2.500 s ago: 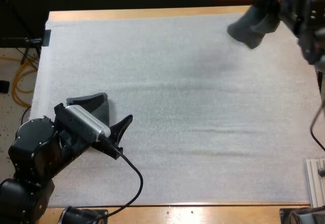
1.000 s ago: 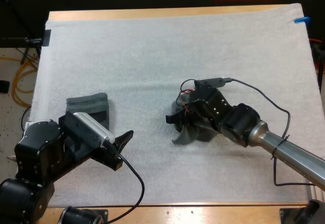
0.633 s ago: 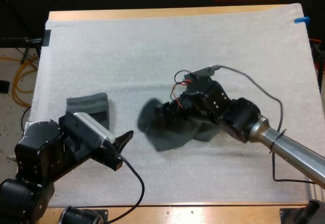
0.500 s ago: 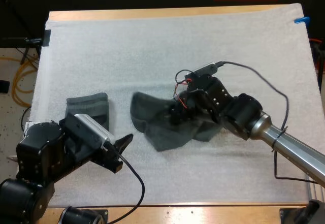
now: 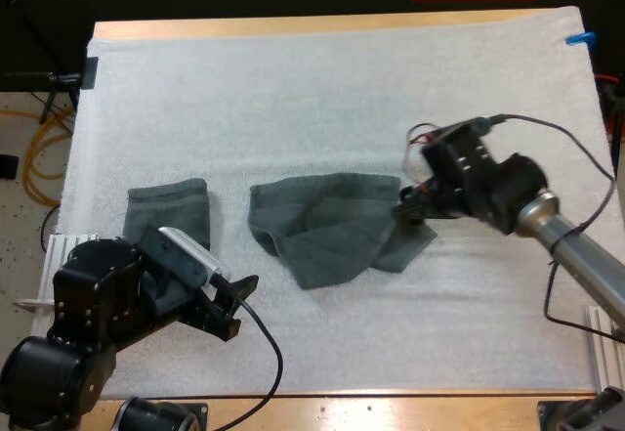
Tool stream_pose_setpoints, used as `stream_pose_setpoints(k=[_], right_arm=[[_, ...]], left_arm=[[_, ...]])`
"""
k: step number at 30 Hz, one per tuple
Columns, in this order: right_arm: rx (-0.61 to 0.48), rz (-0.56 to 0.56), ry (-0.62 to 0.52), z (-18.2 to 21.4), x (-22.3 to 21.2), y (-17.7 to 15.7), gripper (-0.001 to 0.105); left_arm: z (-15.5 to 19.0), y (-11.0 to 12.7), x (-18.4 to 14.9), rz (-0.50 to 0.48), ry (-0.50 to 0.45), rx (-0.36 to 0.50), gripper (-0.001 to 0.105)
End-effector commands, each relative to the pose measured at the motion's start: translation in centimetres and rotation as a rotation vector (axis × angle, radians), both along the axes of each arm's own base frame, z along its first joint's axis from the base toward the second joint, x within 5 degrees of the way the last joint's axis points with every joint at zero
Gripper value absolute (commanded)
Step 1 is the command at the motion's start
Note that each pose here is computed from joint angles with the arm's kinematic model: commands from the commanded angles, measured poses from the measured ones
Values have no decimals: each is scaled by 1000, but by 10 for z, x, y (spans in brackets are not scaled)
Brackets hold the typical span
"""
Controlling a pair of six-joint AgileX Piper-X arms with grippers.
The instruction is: Pick towel from pile fold and stack
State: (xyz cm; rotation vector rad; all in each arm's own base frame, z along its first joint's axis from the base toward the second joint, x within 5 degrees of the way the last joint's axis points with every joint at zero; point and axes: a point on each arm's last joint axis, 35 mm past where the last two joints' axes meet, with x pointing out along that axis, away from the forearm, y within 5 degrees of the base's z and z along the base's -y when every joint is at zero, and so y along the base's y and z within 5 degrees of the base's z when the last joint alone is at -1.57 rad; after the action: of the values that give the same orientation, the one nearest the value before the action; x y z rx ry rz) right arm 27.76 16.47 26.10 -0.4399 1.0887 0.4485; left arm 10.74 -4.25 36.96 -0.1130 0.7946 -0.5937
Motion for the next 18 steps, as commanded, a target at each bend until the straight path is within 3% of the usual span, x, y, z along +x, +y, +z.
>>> stream_pose_setpoints(k=[1,6,13,18], right_arm=[[24,6,3,0,2,-5,78],[184,19,-27,-10,19,-20,78],[229,24,-89,-31,44,-12,77],[198,19,-11,-70,60,-4,63]], left_arm=[[-1,-1,1,-12,-3,-2,72],[-6,-3,8,1,-18,-11,72],[-8,-4,14,11,0,-18,72],[-8,-4,14,11,2,-17,72]])
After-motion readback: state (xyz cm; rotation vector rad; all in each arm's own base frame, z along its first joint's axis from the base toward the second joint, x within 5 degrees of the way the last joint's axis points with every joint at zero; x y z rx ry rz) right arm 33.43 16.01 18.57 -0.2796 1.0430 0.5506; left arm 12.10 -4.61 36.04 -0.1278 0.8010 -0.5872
